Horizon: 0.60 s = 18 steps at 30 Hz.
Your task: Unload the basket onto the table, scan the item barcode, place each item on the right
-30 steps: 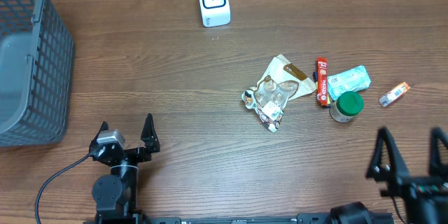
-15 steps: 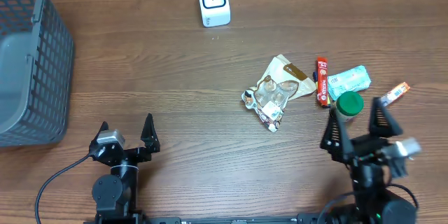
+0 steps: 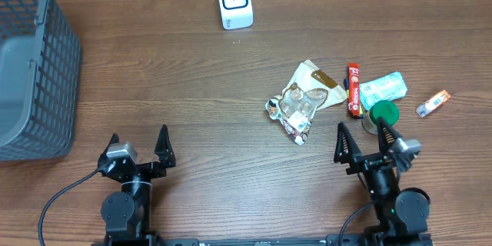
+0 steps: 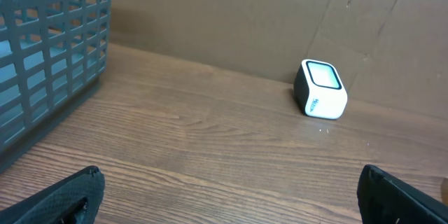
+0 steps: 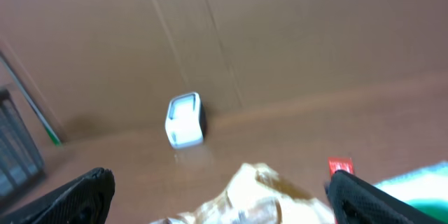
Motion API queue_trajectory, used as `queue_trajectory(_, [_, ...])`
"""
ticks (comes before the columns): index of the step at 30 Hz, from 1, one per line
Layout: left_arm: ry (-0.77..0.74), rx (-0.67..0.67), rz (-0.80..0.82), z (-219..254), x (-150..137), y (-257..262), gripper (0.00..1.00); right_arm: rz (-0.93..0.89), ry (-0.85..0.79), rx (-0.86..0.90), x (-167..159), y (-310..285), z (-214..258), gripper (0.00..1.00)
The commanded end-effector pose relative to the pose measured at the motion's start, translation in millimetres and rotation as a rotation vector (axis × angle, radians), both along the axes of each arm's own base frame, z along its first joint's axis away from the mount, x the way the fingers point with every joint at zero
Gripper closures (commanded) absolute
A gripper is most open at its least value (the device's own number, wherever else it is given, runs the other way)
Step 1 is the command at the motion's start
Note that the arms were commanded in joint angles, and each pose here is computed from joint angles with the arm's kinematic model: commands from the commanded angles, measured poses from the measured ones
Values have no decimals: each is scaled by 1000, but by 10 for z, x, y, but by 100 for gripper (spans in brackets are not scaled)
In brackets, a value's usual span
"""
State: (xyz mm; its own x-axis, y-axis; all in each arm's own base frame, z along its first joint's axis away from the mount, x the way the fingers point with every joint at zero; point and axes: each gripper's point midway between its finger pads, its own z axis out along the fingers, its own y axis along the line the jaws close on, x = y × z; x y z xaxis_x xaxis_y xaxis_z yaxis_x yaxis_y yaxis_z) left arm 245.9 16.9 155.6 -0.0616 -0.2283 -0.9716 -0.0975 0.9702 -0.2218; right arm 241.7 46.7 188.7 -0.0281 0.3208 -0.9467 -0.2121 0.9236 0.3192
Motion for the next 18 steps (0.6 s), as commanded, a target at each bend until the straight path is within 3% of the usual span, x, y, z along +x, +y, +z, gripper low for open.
queue_trajectory(1, [-8, 27, 11, 15, -5, 23, 0, -25, 66, -8, 11, -48, -193, 0])
queue_trajectory(18, [-8, 27, 11, 15, -5, 23, 0, -32, 67, -8, 15, -60, -193, 0])
